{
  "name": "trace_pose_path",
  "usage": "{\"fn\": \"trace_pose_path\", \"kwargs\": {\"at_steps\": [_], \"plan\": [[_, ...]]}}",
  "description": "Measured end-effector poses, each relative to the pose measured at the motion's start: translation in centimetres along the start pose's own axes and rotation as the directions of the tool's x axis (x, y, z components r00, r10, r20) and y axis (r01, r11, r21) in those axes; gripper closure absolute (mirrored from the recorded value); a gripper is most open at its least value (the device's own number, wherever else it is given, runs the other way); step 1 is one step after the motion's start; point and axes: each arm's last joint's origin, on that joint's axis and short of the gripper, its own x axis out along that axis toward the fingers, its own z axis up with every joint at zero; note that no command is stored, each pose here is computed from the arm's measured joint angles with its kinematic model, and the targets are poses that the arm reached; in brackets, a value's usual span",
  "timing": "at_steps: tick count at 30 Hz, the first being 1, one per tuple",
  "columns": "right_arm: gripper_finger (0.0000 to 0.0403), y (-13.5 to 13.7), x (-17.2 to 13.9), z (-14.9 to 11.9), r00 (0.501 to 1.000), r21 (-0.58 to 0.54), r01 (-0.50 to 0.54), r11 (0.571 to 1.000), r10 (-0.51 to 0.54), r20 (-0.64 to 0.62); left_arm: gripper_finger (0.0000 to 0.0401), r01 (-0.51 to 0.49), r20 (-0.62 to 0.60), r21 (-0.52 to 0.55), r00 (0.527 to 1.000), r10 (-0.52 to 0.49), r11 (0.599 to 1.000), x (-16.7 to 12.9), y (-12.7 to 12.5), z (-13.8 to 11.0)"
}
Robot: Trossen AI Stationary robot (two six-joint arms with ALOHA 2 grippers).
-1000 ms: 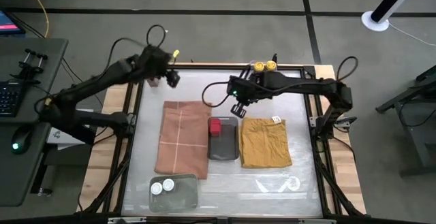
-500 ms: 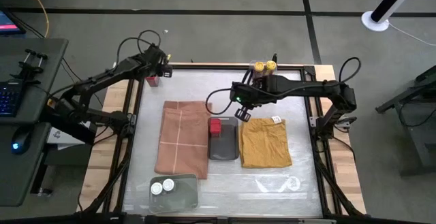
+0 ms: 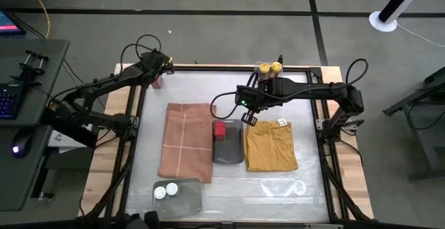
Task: Sort spices by type
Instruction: Put the red seasoning can into the black bin
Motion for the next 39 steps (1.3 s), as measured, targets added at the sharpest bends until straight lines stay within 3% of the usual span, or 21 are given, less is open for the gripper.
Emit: {"fn": "trace_pose_path", "kwargs": {"at_steps": [16, 21, 39], "plan": [[0.0403, 0.1, 0.0, 0.0, 1.0, 0.022, -0.003, 1.0, 0.003, -0.001, 0.0401, -0.164, -0.006, 0.054, 0.986, 0.164, 0.985, 2.6, -1.1, -2.0], [0.0403, 0.1, 0.0, 0.0, 1.0, 0.017, -0.004, 1.0, 0.004, -0.001, 0.0401, -0.176, -0.049, 0.008, 0.983, 0.176, 0.984, 3.2, -1.3, -2.6], [0.0402, 0.1, 0.0, 0.1, 1.0, 0.021, -0.008, 1.0, 0.008, 0.009, 0.0401, 0.046, -0.069, 0.027, 0.997, -0.044, 0.999, 0.9, -5.0, -4.9]]}}
